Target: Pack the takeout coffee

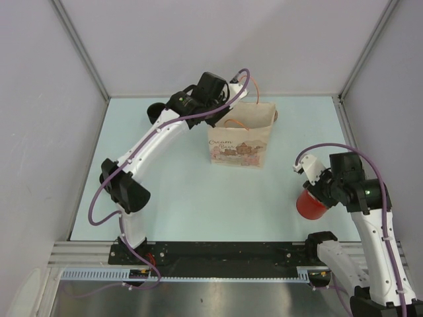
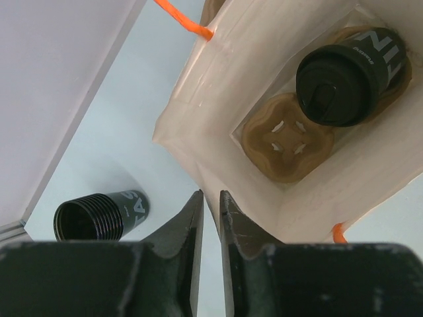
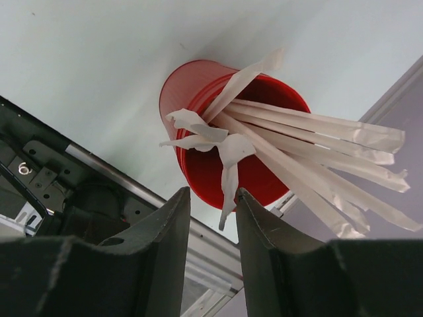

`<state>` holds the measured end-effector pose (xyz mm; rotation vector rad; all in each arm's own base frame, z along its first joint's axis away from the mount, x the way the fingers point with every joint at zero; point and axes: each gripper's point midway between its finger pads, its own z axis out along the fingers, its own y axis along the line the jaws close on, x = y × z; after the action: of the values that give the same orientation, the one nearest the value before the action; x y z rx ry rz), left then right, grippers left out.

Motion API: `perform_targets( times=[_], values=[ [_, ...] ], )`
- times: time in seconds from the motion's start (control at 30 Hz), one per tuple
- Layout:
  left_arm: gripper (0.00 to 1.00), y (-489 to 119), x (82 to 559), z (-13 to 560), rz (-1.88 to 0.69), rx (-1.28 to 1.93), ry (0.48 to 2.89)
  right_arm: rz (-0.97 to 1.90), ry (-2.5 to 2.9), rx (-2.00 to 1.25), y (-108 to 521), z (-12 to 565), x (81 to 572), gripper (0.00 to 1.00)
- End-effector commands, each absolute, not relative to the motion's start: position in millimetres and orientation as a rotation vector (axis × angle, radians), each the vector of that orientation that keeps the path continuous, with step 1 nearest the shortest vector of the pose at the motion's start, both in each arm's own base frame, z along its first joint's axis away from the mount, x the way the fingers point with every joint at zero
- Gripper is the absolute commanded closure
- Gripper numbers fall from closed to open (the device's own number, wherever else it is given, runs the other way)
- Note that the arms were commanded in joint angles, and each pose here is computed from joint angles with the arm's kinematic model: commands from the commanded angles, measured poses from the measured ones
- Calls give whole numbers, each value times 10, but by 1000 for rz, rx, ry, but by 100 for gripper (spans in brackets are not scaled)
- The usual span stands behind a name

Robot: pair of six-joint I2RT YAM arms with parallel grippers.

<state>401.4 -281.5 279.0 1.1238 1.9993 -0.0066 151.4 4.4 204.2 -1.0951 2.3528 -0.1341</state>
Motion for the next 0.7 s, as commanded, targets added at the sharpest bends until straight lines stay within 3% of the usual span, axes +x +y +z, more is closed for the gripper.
perform_targets(
  times=[0.0, 0.47, 0.67],
  values=[
    [78, -2733, 3964, 3058, -21, 1066, 1959, -179, 2361, -1083, -34, 1991, 1574, 62],
    [73, -2740, 3950, 3093, -33, 1063, 1953, -197, 2267, -1031, 0, 2090, 1770, 60],
    [72, -2724, 3943, 3118, -33, 1059, 1950, -192, 2268, -1035, 6, 2002, 1817, 71]
  ],
)
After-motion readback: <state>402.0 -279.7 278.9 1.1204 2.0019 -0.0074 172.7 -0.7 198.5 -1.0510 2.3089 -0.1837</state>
